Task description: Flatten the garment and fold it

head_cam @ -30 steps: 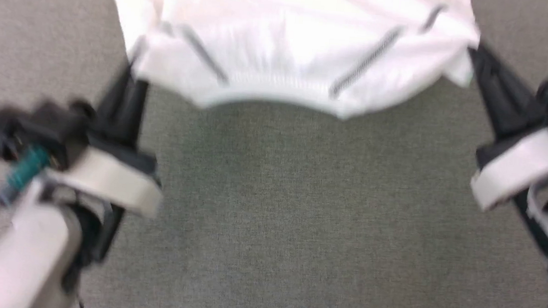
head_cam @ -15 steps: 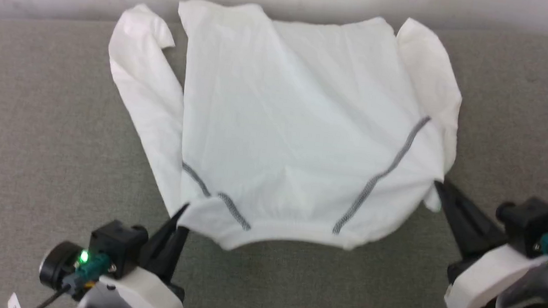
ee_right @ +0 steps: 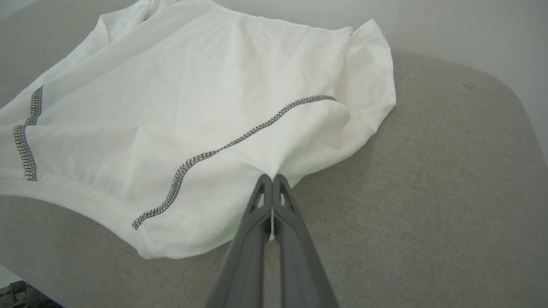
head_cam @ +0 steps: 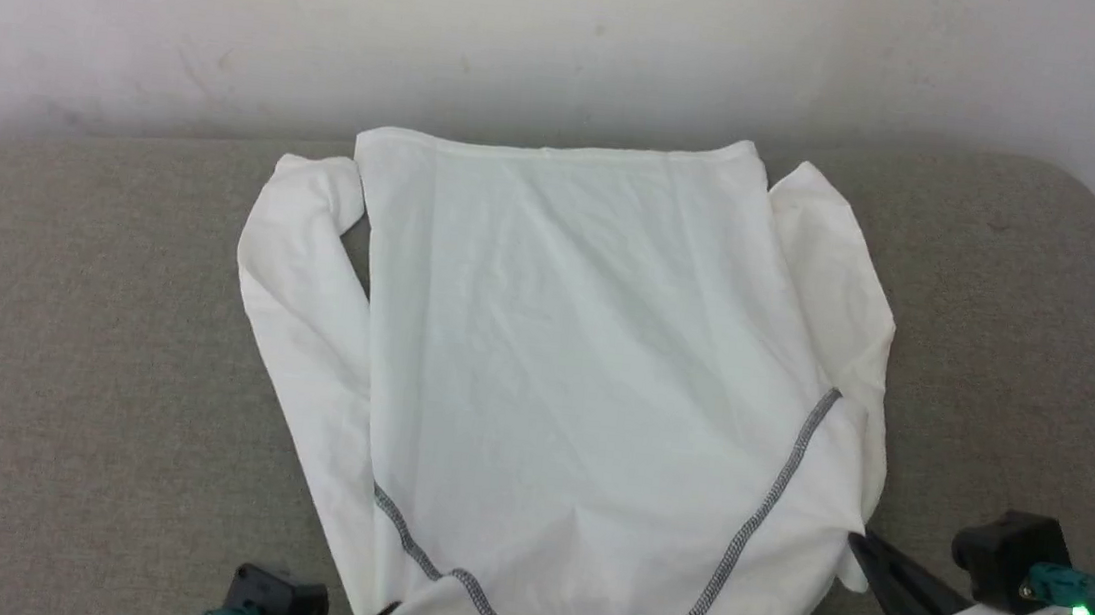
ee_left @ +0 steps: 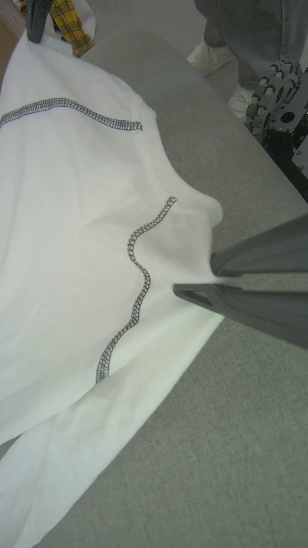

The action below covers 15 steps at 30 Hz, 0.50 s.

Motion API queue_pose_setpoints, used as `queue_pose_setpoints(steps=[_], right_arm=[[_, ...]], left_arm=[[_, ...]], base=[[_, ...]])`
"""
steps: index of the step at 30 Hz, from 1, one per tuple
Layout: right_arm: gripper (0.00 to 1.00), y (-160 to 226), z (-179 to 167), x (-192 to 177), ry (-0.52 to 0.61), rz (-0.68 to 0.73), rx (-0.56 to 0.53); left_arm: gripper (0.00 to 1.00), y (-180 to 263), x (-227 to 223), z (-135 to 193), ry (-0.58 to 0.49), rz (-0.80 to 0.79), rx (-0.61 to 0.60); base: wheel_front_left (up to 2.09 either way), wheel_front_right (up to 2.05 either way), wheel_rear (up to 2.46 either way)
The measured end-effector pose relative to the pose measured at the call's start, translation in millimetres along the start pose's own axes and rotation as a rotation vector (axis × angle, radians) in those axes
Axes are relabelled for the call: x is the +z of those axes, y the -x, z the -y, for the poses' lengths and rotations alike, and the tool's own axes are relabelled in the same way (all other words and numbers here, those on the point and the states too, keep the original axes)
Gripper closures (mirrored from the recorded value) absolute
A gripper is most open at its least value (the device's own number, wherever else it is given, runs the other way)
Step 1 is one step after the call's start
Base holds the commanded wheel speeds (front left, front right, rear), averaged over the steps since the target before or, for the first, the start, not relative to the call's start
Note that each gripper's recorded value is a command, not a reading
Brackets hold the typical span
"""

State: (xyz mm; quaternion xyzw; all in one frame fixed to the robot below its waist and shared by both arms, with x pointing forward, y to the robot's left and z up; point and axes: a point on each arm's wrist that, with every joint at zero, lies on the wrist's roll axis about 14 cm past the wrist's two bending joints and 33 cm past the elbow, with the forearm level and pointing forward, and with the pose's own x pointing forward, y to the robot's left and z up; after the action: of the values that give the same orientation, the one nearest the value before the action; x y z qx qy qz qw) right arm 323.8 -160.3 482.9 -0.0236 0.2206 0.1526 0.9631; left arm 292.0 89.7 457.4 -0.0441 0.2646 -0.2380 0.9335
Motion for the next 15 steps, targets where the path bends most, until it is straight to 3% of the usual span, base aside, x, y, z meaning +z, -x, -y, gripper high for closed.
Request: queue_pose_setpoints(steps=[8,15], right_arm=[[1.0,16,-6,-28,-0.036,-0.121,0.014],[1.0,14,-6,-43,-0.05,-0.175,0.016]], left_arm=[[1.0,12,-31,13,0.061,-0.123,-0.033],[1.0,11,-44,6,0.078,-0.164,-0.01]], base=[[0.0,0.0,0.0],[0.0,0.0,0.0]])
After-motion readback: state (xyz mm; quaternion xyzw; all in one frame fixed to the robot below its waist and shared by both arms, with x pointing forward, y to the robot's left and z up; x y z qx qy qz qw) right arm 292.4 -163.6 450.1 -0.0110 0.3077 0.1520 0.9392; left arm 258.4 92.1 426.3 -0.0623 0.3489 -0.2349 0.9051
